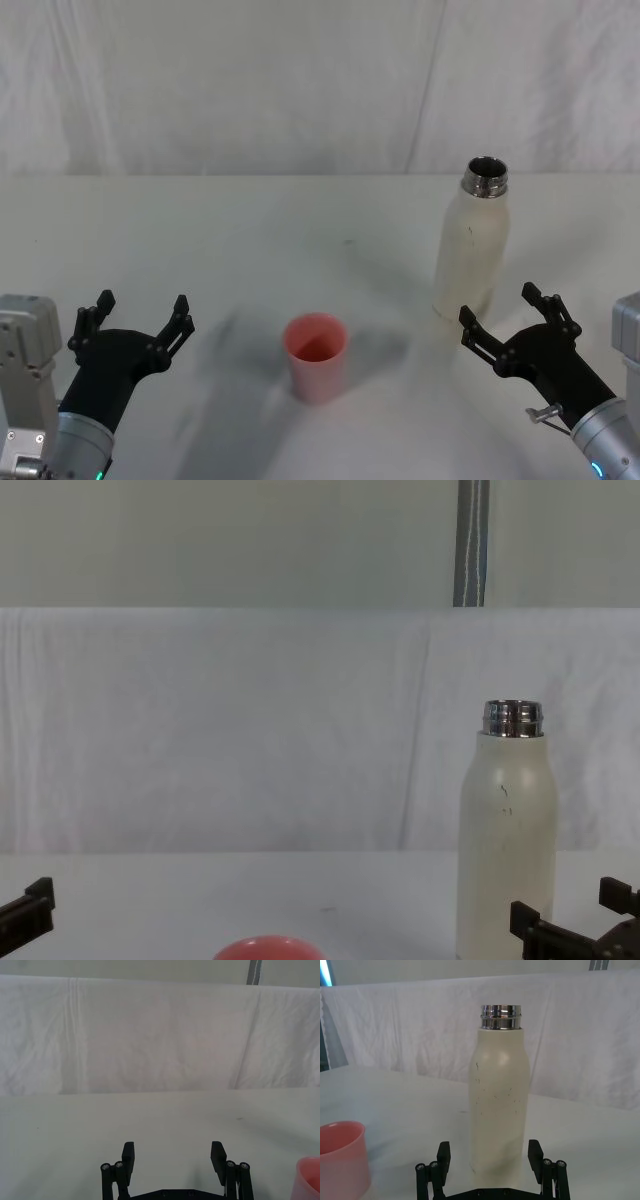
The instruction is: Grasp the thermos with one hand and pour water into the cup lid.
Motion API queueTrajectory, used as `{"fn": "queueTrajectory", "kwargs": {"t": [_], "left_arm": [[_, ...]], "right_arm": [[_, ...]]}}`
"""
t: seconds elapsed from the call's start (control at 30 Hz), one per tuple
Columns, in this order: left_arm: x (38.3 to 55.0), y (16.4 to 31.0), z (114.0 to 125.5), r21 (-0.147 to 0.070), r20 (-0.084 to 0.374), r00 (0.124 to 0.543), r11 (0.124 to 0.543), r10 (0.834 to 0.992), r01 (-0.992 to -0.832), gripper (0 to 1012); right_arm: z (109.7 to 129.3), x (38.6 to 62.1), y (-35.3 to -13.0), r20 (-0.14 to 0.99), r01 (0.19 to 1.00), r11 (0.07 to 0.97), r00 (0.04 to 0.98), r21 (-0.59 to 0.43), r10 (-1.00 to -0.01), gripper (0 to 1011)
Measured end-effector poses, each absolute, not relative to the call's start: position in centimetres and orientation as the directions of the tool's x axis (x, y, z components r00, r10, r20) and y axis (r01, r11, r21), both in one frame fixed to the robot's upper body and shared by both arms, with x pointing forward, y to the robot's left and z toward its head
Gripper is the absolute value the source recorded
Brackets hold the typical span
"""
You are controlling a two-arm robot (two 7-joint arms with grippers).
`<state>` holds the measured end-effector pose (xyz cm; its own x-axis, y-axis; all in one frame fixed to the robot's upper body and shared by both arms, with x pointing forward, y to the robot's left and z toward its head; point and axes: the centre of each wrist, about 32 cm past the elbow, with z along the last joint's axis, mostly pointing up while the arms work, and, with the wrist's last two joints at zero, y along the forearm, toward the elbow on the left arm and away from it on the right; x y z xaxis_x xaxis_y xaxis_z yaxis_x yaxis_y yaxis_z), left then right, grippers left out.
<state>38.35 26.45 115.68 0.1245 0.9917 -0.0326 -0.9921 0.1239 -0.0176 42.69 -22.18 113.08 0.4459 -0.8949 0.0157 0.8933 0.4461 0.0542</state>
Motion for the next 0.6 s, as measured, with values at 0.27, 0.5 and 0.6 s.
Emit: {"fn": "queueTrajectory", "kwargs": {"t": [0.27,0.5,0.6], "left_arm": [[38.35,26.45,115.68,-0.018,-0.033,0.125,0.124,0.992,-0.992,1001],[38.35,26.45,115.68,-0.018,-0.033,0.125,0.124,0.992,-0.992,1001],[38.35,26.45,115.68,-0.018,-0.033,0.125,0.124,0.992,-0.992,1001]], "right_arm": [[113.08,42.68,-22.18,0.016,0.893,0.446,0.446,0.054,-0.895,1001],[113.08,42.69,-22.18,0.016,0.893,0.446,0.446,0.054,-0.895,1001],[113.08,42.69,-22.18,0.016,0.893,0.446,0.446,0.054,-0.895,1001]]}}
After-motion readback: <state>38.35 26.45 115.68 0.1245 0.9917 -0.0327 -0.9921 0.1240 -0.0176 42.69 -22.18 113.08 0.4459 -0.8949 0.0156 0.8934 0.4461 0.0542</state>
